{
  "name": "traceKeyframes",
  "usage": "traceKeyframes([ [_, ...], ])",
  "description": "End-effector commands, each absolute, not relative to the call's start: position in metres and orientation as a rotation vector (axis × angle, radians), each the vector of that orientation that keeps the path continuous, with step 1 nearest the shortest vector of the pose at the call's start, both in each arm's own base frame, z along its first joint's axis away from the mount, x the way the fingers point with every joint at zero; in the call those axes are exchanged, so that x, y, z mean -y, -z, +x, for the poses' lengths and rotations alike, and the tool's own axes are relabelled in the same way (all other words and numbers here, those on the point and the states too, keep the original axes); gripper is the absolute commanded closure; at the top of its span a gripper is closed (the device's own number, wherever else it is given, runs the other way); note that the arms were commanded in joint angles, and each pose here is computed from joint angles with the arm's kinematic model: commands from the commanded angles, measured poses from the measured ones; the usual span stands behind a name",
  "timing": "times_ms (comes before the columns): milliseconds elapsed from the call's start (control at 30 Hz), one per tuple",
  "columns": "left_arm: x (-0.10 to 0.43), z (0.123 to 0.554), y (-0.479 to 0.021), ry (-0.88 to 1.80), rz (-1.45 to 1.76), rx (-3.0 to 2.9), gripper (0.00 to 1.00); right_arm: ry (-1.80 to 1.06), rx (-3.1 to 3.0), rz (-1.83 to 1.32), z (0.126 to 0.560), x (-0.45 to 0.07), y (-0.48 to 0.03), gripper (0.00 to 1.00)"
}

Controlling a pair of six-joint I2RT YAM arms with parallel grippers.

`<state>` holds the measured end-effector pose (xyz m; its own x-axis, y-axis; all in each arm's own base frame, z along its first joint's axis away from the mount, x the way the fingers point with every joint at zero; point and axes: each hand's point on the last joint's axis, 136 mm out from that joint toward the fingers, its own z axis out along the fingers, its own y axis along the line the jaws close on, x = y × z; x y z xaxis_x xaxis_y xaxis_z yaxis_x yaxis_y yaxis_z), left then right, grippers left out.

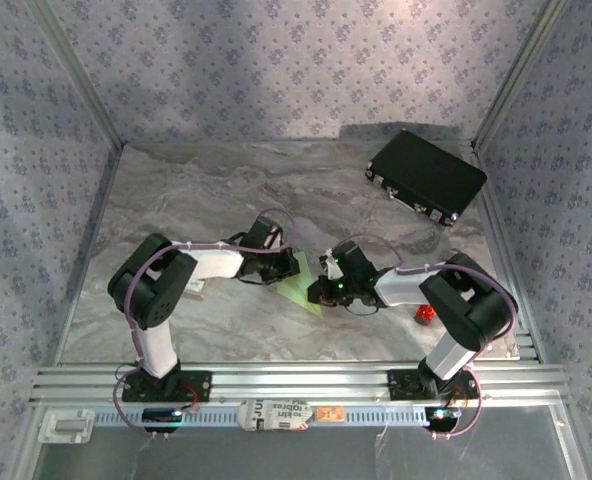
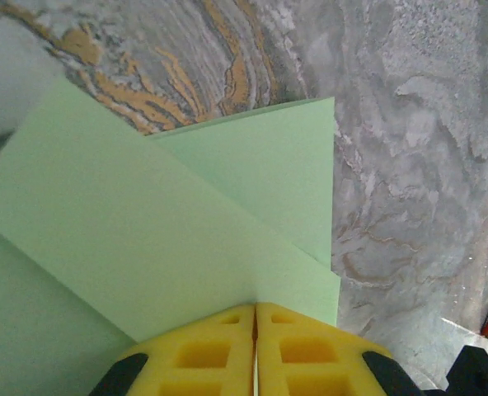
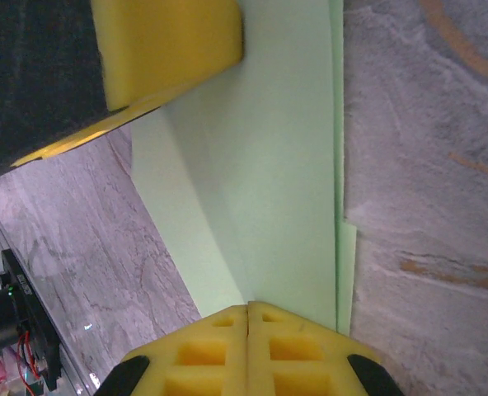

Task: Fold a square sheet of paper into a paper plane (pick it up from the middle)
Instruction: Fourth fold the wing at the center of the table.

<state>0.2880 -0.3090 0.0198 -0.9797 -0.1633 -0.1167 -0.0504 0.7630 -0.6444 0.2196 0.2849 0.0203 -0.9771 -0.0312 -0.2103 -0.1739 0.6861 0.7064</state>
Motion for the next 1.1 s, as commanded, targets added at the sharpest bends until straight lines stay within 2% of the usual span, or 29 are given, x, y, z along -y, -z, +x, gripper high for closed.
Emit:
traceKeyframes([
  [0,0.291,0.286,0.008,0.910,-0.216,-2.839,0.92,-1.051,-2.877,-0.093,0.196,-0.261,0.003,1.00],
  [267,0.286,0.281,0.009,0.920,-0.220,-2.841,0.93,-1.142,-2.723,-0.126,0.228,-0.288,-0.049,1.00],
  [500,0.289,0.280,0.010,0.928,-0.212,-2.848,0.93,-1.109,-2.773,-0.106,0.246,-0.304,-0.031,1.00],
  [700,0.286,0.279,0.011,0.918,-0.218,-2.851,0.93,-0.999,-2.898,-0.075,0.220,-0.284,0.004,1.00],
  [833,0.283,0.279,0.013,0.908,-0.227,-2.853,0.93,-1.002,-2.888,-0.083,0.213,-0.279,-0.003,1.00],
  [1067,0.283,0.279,0.013,0.918,-0.229,-2.854,0.93,-1.095,-2.772,-0.128,0.235,-0.297,-0.041,1.00],
])
